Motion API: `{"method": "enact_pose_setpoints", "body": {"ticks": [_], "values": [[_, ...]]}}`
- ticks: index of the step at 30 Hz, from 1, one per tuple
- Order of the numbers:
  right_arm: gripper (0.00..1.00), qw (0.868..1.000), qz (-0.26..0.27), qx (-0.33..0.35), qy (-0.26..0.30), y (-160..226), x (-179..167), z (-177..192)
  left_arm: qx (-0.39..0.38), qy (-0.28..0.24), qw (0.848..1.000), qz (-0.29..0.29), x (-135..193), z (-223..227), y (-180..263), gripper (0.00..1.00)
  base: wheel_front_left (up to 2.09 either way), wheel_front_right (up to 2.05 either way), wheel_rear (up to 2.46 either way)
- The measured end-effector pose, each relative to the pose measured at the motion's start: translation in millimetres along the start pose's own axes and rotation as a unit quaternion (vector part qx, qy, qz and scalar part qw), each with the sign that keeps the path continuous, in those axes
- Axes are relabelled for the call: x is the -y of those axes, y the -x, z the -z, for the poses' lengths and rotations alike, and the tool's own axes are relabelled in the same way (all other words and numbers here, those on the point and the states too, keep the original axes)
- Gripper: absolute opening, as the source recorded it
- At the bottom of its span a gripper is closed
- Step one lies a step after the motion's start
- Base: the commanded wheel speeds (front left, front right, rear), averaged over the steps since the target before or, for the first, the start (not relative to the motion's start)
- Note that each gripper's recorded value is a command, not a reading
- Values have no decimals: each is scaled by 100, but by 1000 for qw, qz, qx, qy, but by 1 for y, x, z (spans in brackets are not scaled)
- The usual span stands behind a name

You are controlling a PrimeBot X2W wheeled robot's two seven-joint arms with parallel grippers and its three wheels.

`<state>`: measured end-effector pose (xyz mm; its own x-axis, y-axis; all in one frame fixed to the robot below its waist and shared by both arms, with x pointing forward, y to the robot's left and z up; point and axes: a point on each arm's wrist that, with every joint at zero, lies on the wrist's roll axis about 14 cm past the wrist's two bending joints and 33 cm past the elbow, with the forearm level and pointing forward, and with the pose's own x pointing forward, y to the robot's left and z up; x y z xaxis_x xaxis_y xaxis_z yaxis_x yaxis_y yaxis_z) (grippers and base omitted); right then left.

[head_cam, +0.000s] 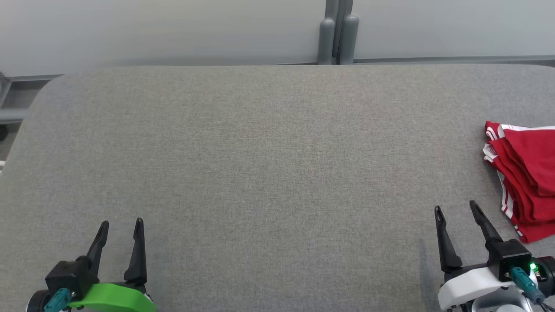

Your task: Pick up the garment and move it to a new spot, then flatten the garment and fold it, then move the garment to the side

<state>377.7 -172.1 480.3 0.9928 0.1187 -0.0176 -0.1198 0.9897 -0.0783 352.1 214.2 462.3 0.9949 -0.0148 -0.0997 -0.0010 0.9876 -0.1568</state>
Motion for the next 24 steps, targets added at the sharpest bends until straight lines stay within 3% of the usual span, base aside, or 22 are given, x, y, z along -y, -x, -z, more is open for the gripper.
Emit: {"method": "enact_pose_setpoints", "body": {"ticks": [5, 24], "values": [[100, 1000, -16, 11, 16, 2, -12, -6, 15, 9, 1000, -26, -11, -5, 14, 100, 0, 0, 0], [100, 999, 38, 25, 14, 24, 21, -16, 28, 14, 999, -17, -5, -5, 27, 100, 0, 0, 0]]}}
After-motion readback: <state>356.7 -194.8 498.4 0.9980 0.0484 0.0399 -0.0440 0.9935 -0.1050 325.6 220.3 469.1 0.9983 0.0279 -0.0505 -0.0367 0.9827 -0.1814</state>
